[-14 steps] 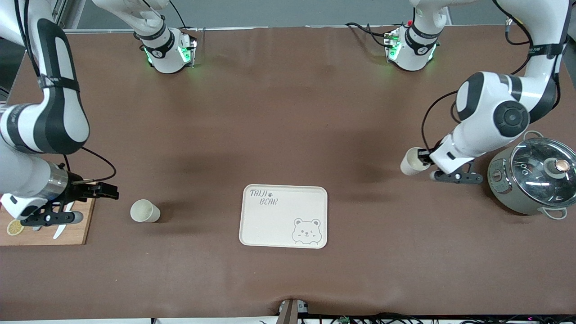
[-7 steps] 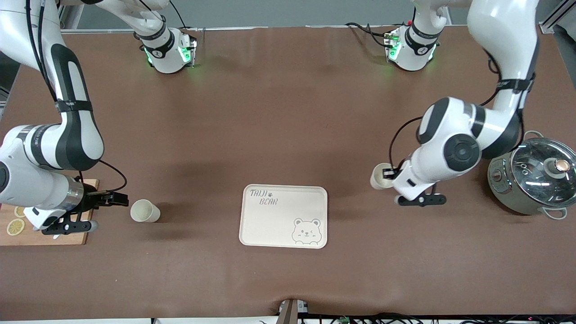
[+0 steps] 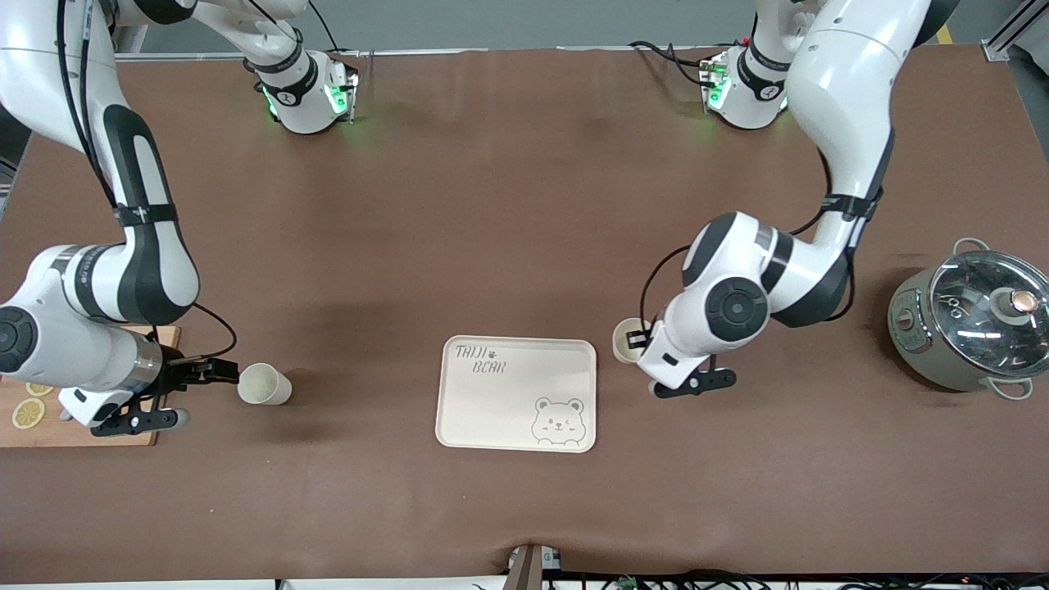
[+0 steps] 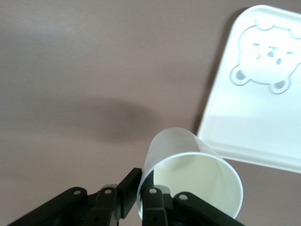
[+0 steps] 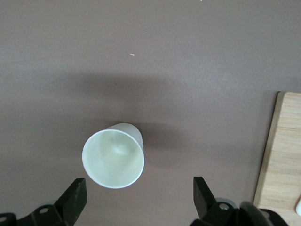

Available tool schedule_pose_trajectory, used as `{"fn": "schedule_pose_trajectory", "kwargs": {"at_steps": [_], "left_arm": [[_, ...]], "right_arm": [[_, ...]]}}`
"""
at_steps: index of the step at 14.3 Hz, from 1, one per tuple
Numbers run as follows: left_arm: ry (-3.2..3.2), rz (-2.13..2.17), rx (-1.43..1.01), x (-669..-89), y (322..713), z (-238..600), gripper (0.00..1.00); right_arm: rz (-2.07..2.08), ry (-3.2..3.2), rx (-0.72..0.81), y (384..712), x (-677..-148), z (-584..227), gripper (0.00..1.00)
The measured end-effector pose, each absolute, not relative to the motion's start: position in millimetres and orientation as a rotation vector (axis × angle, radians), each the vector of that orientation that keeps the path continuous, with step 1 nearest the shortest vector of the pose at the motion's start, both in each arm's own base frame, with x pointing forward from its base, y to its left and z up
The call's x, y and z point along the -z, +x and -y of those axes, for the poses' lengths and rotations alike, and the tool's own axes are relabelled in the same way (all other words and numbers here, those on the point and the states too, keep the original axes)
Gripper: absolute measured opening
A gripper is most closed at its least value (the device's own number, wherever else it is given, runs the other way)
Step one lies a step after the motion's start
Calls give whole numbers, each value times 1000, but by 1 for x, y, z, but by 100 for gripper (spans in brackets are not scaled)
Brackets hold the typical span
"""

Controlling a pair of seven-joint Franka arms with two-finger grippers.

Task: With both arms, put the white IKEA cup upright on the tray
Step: 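Carry the cup to the tray while the right gripper reaches the other cup, then lower the cup onto the tray and open the left gripper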

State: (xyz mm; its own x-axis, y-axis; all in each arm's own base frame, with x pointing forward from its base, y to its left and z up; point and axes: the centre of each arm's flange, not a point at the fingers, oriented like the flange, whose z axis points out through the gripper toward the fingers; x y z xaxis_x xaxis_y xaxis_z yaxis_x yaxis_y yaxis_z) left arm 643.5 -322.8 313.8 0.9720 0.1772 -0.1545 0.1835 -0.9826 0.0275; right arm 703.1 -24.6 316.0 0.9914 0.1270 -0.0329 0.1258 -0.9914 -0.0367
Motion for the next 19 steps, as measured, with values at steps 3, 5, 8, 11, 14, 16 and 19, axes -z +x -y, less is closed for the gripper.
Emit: {"fn": "schedule_pose_trajectory", "kwargs": {"at_steps": [3,5,8,11,14,16,19], "left_arm": [[3080,-339,141,-301,642,351,9],[3093,-367,83,-287,637,373,9],[3082,-397,48,-270,627,398,9],[3066,-407,26,-260,622,412,9],[3052,-410,8,-252,618,422,9],[3045,-407,-2,-248,617,426,9],[3037,-408,-13,-242,619,426,9]], "right_arm": [[205,-3099,-63,704,-303,25,100],[206,-3100,-57,705,-297,25,100],[206,-3101,-52,707,-285,25,100],[208,-3100,-57,708,-274,25,100],[207,-3101,-51,709,-266,25,100],[207,-3101,-45,710,-260,25,100],[239,-3101,-27,711,-251,25,100]]}}
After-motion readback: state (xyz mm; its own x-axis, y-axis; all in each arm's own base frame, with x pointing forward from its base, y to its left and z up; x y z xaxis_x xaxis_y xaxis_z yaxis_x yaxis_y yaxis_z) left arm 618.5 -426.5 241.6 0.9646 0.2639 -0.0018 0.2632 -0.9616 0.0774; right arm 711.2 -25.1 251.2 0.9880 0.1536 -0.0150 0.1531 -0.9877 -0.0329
